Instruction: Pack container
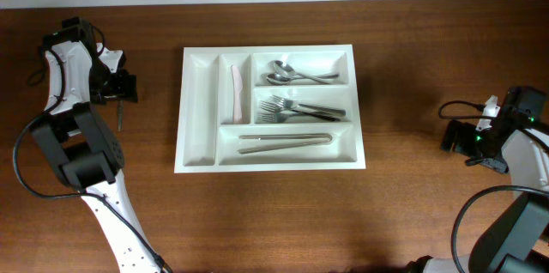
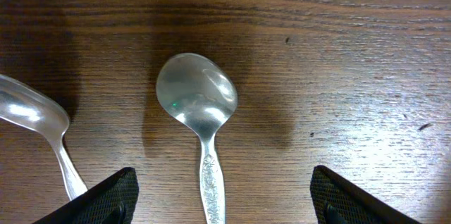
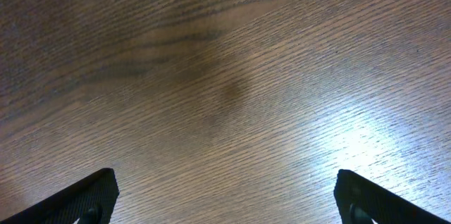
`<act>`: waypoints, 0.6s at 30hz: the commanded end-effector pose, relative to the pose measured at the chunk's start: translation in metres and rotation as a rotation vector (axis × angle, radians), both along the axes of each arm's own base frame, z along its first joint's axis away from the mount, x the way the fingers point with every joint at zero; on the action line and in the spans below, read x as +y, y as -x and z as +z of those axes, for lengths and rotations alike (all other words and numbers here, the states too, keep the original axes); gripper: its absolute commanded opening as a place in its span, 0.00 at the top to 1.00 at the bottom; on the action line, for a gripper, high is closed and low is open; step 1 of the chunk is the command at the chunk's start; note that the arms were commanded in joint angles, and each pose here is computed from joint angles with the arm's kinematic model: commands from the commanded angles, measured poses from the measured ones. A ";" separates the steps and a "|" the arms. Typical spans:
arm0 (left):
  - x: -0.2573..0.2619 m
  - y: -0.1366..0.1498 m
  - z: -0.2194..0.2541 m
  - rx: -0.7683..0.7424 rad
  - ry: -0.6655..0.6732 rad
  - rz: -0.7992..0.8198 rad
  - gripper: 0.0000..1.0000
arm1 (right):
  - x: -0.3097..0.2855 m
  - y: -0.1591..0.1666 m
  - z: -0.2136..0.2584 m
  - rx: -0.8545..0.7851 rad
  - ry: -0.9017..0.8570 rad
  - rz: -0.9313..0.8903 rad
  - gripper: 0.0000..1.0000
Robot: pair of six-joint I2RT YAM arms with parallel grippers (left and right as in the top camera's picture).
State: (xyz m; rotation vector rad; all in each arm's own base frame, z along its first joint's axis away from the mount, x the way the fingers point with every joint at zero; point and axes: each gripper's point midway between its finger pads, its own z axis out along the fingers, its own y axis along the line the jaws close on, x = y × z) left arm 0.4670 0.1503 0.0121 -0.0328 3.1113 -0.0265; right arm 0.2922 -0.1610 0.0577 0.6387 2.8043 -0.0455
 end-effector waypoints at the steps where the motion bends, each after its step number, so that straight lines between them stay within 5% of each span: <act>1: 0.003 0.002 -0.011 0.023 -0.008 0.017 0.20 | -0.002 0.001 0.005 -0.009 0.012 -0.016 0.01; 18: 0.000 0.008 -0.031 0.067 0.006 0.017 0.20 | -0.002 0.001 0.005 -0.009 0.012 -0.016 0.01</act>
